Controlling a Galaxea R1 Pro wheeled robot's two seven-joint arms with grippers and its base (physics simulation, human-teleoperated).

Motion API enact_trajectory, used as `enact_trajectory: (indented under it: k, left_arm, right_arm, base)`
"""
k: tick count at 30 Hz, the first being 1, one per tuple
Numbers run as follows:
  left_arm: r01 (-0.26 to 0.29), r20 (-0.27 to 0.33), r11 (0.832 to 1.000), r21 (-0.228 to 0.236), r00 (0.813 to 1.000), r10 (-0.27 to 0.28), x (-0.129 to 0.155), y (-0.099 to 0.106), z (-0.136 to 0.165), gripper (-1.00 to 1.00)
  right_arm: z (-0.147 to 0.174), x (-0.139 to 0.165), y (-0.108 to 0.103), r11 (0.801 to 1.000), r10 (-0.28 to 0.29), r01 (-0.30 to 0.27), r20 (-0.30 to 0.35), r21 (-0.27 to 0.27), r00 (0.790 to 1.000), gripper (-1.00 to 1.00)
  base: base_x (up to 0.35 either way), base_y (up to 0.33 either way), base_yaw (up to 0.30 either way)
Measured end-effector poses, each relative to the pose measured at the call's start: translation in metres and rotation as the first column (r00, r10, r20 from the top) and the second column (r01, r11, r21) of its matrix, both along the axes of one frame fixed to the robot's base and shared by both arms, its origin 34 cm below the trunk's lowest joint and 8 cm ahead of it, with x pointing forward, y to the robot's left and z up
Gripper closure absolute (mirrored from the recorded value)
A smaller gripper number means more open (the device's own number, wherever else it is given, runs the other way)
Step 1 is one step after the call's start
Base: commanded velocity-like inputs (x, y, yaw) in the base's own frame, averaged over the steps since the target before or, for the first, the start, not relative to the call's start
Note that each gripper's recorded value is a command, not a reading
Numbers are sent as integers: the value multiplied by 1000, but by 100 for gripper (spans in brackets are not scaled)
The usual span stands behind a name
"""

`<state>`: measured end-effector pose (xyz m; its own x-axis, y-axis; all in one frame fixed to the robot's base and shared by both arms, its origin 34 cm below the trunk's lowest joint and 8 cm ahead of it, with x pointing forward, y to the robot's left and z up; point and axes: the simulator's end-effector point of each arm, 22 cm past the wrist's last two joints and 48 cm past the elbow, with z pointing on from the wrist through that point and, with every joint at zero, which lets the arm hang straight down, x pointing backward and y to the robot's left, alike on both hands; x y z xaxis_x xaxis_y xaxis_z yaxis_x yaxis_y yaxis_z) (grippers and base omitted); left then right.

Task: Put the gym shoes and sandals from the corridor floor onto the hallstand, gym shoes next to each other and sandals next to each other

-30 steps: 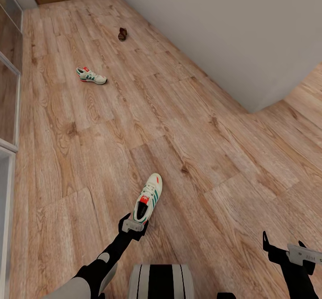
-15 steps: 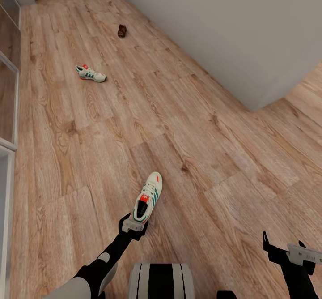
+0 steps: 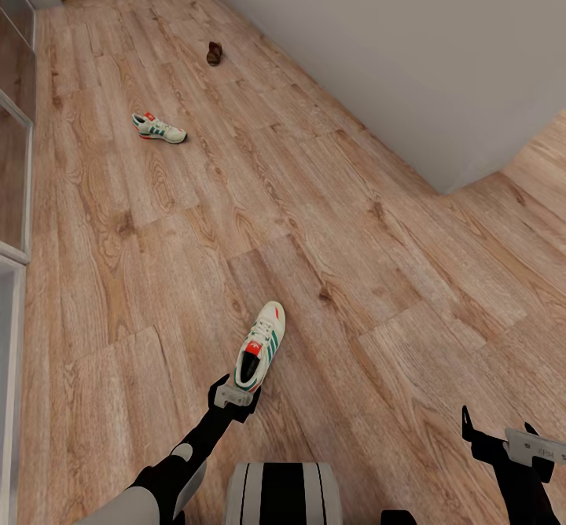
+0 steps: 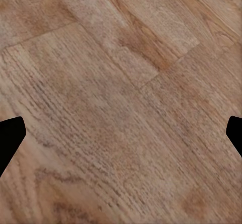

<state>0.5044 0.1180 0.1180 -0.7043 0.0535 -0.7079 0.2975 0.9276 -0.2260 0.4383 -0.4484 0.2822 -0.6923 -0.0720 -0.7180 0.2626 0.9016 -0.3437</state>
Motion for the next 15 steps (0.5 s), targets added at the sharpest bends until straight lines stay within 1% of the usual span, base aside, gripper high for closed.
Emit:
enact_trajectory:
  k: [15]
  left_arm:
    - [-7, 0, 1000, 1, 1000, 7, 1, 2, 0, -100]
  right_arm:
    - [0, 0, 0, 1000, 0, 0, 0, 0, 1000, -100]
  base:
    - [0, 0, 0]
